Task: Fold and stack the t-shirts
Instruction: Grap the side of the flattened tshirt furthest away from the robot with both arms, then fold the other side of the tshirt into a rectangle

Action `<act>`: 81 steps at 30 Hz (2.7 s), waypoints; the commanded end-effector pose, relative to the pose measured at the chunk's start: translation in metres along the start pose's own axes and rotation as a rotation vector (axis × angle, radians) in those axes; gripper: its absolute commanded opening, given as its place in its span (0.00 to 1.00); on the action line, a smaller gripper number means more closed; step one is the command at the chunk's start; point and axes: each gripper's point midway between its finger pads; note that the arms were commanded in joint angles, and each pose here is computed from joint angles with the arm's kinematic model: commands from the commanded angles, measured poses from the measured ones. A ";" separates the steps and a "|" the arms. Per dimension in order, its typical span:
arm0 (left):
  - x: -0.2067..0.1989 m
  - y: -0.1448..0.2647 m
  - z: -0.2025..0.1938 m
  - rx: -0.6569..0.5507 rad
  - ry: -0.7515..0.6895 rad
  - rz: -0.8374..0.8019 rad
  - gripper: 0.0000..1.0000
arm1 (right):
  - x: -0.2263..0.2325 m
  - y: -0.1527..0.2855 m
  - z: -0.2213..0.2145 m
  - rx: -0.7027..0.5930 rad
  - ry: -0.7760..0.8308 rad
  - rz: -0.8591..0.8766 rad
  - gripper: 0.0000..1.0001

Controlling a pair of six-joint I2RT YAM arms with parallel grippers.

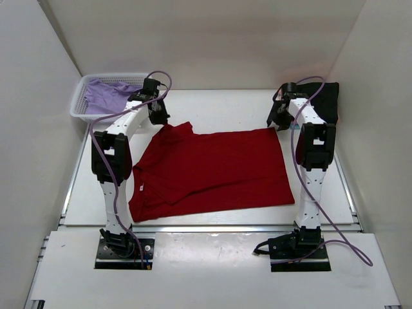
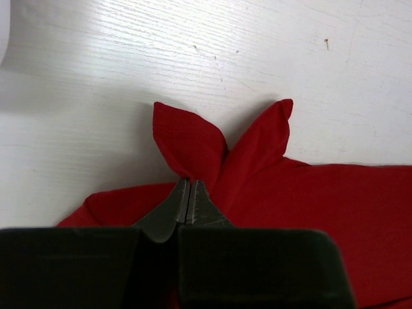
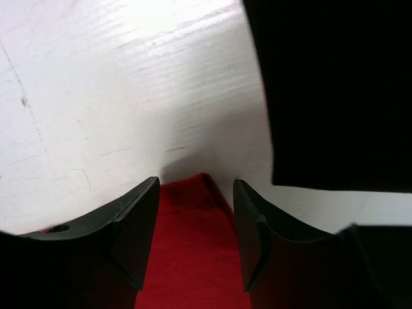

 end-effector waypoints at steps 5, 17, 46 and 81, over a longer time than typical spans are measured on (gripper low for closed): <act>-0.008 0.037 0.021 -0.071 0.020 -0.049 0.00 | 0.010 0.001 -0.014 0.051 0.022 -0.058 0.37; -0.005 0.047 0.028 -0.092 0.016 -0.046 0.00 | 0.013 0.023 0.025 -0.040 0.063 -0.031 0.00; 0.079 0.105 -0.062 -0.053 0.024 0.047 0.00 | -0.022 0.103 -0.058 -0.080 0.073 0.080 0.00; 0.129 0.153 -0.144 -0.016 0.030 0.076 0.00 | -0.034 0.116 -0.132 -0.084 0.168 0.096 0.00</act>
Point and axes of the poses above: each gripper's point midway between its finger pads, its own y axis back along the fingers, its own x axis along the line the jaws close on, z = x × y, and after that the axes turned 10 degrees about y, right-handed
